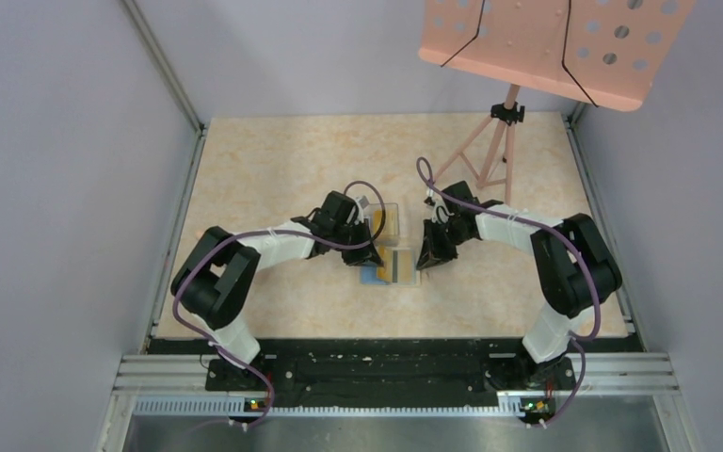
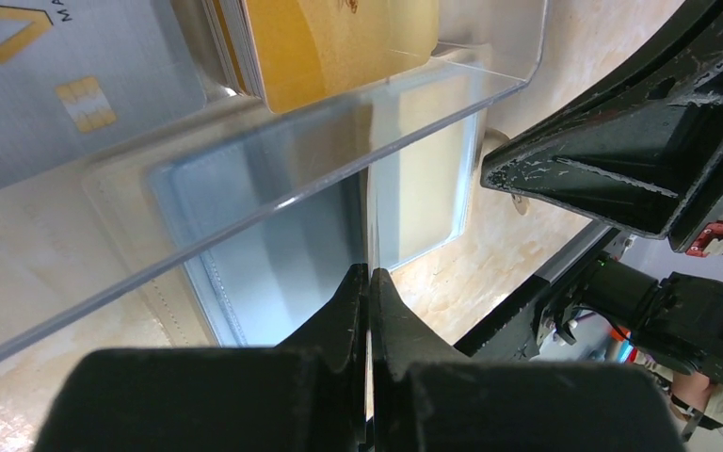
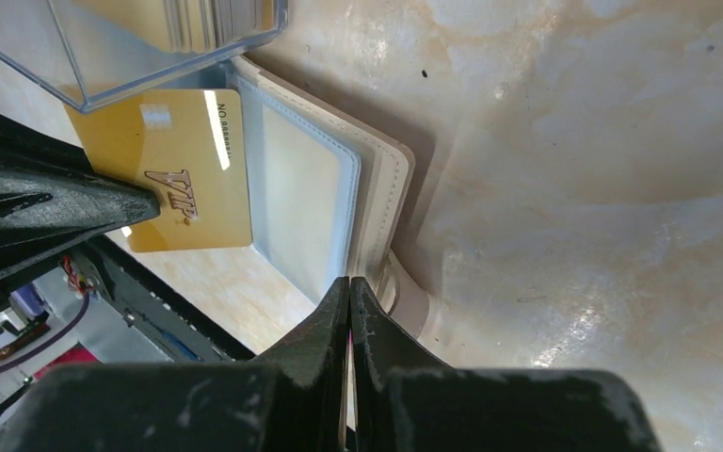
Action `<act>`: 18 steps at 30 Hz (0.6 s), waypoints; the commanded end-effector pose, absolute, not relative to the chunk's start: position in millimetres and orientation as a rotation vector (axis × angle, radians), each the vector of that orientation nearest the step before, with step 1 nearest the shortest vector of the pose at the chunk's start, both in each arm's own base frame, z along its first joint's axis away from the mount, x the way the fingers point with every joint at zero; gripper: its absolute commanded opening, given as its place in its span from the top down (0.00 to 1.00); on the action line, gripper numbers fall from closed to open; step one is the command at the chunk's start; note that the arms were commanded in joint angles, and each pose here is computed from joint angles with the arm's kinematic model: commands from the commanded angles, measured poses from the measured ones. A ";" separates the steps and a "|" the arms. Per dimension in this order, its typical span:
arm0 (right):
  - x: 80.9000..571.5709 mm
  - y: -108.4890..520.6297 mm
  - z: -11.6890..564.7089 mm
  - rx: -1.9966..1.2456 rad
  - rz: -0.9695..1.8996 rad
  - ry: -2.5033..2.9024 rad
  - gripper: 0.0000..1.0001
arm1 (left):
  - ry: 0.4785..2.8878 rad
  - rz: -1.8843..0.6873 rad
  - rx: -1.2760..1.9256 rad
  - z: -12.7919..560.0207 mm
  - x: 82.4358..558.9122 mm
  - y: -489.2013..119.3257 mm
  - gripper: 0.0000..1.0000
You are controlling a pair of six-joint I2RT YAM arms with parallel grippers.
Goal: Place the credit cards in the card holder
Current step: Insert the credit card into the card holder.
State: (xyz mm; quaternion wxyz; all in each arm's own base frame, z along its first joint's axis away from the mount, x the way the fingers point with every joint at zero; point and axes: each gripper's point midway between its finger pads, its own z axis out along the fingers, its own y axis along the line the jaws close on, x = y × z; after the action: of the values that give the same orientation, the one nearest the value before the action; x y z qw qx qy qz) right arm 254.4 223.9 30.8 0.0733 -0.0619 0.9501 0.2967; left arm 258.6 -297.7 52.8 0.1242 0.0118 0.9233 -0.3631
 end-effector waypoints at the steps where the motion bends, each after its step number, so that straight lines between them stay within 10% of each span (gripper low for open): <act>1: 258.0 223.9 29.5 -0.190 0.900 2.829 1.00 | 2.680 -1.069 0.076 52.7 264.9 -304.9 1.00; 18: 248.7 218.0 9.0 -0.168 0.869 2.892 1.00 | 2.669 -1.207 0.078 52.9 261.8 -324.7 1.00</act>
State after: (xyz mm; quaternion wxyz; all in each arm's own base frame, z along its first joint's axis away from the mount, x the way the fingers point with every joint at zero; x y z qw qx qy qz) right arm 249.4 222.1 20.4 0.0641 -0.0599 0.9513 0.2956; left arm 258.0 -311.7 47.2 0.0980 0.0129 0.9153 -0.3903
